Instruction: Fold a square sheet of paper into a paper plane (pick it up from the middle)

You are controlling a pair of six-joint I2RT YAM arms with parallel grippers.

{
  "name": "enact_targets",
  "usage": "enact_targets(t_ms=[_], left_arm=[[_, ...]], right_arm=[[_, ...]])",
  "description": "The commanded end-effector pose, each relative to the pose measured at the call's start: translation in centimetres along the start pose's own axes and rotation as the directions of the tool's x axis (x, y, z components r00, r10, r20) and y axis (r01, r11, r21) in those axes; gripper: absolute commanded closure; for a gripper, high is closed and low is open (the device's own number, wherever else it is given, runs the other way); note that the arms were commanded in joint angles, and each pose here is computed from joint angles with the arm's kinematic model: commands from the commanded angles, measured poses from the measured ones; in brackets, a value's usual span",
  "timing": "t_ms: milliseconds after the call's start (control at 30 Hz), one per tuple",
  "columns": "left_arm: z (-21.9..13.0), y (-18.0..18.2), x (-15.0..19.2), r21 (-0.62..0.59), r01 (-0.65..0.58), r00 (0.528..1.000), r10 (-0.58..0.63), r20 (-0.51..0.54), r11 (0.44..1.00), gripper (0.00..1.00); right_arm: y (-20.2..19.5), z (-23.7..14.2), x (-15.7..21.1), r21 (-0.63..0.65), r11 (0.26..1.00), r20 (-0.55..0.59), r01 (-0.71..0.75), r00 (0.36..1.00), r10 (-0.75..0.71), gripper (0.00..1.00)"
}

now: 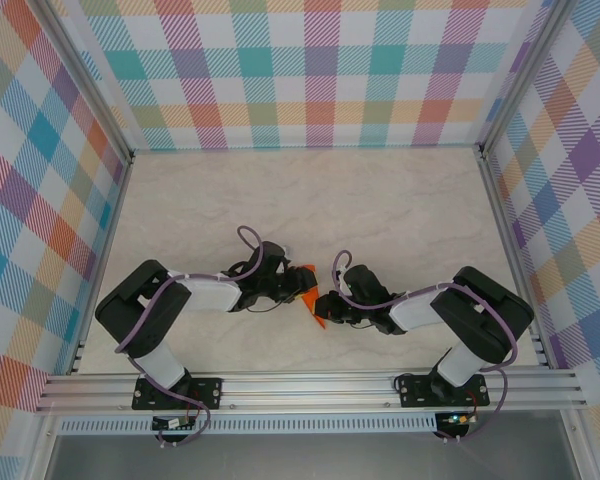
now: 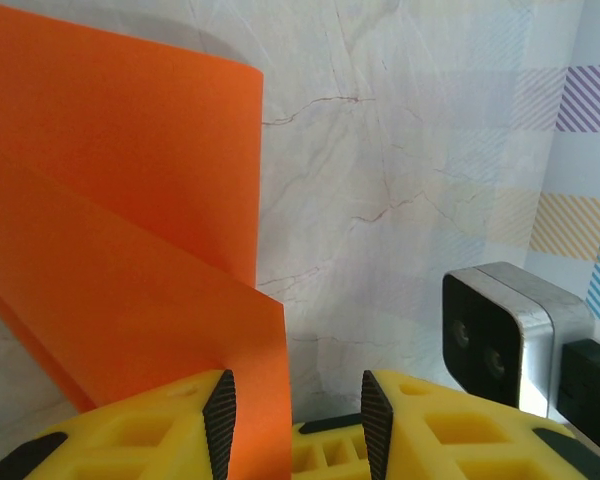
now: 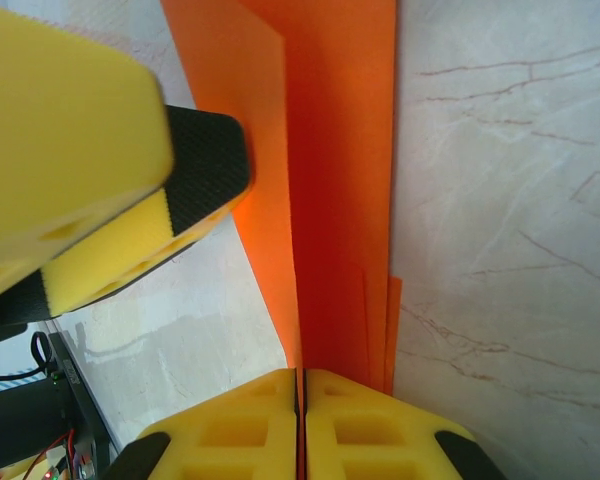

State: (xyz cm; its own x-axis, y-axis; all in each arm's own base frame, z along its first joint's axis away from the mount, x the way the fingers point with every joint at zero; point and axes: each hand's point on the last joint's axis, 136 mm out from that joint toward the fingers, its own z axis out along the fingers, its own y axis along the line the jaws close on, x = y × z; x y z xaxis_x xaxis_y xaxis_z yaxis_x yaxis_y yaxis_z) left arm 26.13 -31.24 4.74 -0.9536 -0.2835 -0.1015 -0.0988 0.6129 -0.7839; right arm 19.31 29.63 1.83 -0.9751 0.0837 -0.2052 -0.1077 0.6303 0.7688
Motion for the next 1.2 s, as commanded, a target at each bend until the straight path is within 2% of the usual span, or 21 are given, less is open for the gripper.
enact_targets(t_ms=[0, 567, 933, 1167], left_arm=[[0.3, -1.6, -0.1, 0.042, -0.019, 1.000, 0.020, -0.004, 0.999, 0.59], [0.8, 2.6, 0.4, -0.100, -0.008, 1.000, 0.007, -0.005, 0.995, 0.60], [0.8, 2.3, 0.5, -0.094, -0.019, 1.000, 0.018, -0.012, 0.995, 0.60], [0.8, 2.1, 0.5, -0.088, -0.021, 1.000, 0.019, -0.019, 0.996, 0.60]], right_arm=[[-3.5, 0.3, 1.7, 0.124, 0.991, -0.055, -0.051, 0.997, 0.058, 0.91], [-1.8, -0.9, 1.5, 0.105, 0.994, -0.066, -0.012, 0.998, 0.019, 0.82], [0.6, -2.3, 0.0, 0.101, 0.994, -0.038, 0.044, 0.998, -0.040, 0.73], [1.4, -2.5, -0.2, 0.090, 0.994, -0.046, 0.067, 0.997, -0.063, 0.77]])
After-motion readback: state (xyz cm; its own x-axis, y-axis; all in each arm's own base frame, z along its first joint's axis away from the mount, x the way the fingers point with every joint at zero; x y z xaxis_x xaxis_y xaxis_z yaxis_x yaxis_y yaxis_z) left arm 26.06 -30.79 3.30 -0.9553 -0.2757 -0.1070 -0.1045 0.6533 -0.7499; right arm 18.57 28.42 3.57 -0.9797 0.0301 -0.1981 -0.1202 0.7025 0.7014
